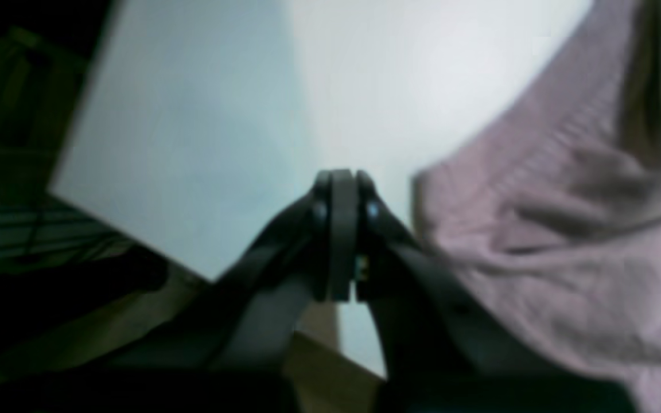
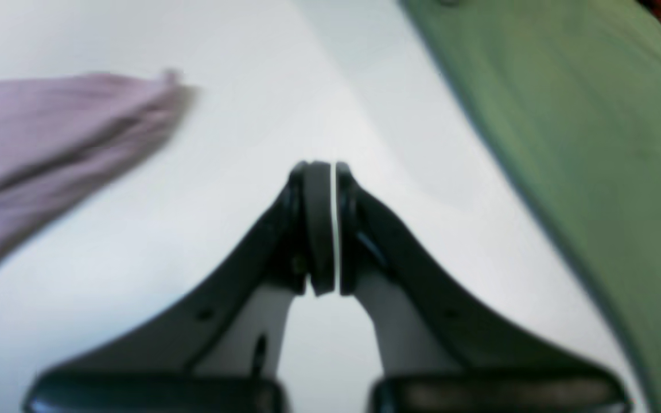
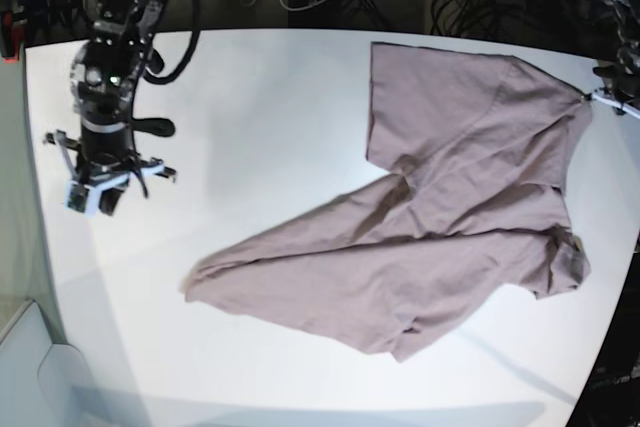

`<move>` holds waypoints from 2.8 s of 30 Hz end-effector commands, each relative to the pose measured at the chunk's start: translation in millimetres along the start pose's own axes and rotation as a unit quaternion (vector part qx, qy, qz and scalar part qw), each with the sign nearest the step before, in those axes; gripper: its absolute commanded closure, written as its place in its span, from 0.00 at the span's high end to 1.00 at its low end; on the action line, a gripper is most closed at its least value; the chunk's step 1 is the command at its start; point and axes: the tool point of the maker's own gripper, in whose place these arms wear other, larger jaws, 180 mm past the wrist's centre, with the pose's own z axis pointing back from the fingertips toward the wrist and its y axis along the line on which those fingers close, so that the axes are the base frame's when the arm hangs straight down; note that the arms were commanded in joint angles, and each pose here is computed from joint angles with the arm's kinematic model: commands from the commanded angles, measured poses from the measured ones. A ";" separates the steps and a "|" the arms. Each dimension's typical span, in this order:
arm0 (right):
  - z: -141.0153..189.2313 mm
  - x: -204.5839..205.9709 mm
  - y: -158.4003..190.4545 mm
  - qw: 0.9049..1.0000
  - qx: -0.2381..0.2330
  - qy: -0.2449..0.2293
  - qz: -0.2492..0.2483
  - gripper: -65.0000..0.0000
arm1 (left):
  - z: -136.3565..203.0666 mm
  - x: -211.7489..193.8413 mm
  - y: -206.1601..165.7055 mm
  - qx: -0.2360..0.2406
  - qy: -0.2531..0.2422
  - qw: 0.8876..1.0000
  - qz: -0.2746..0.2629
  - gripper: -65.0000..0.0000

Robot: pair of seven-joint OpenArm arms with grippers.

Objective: Layout the t-shirt on the table in an organized manner, then fold the t-shirt properly
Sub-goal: 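Grasp the opposite shirt corner with the right gripper, then hold both corners and stretch the shirt flat between the grippers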

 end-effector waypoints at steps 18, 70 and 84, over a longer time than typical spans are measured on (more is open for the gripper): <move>-120.2 1.5 123.0 0.987 0.114 0.111 0.004 0.00 | 82.1 64.6 -11.3 -0.049 -0.110 0.991 0.055 0.00; -14.9 -15.0 -20.2 0.989 0.029 0.031 0.144 0.00 | 47.6 66.3 -166.9 -0.205 -0.096 0.967 -0.115 0.00; -3.0 -4.8 -8.2 0.991 0.035 0.016 0.128 0.00 | 62.1 -3.1 -319.8 -0.364 -0.019 0.927 -0.090 0.00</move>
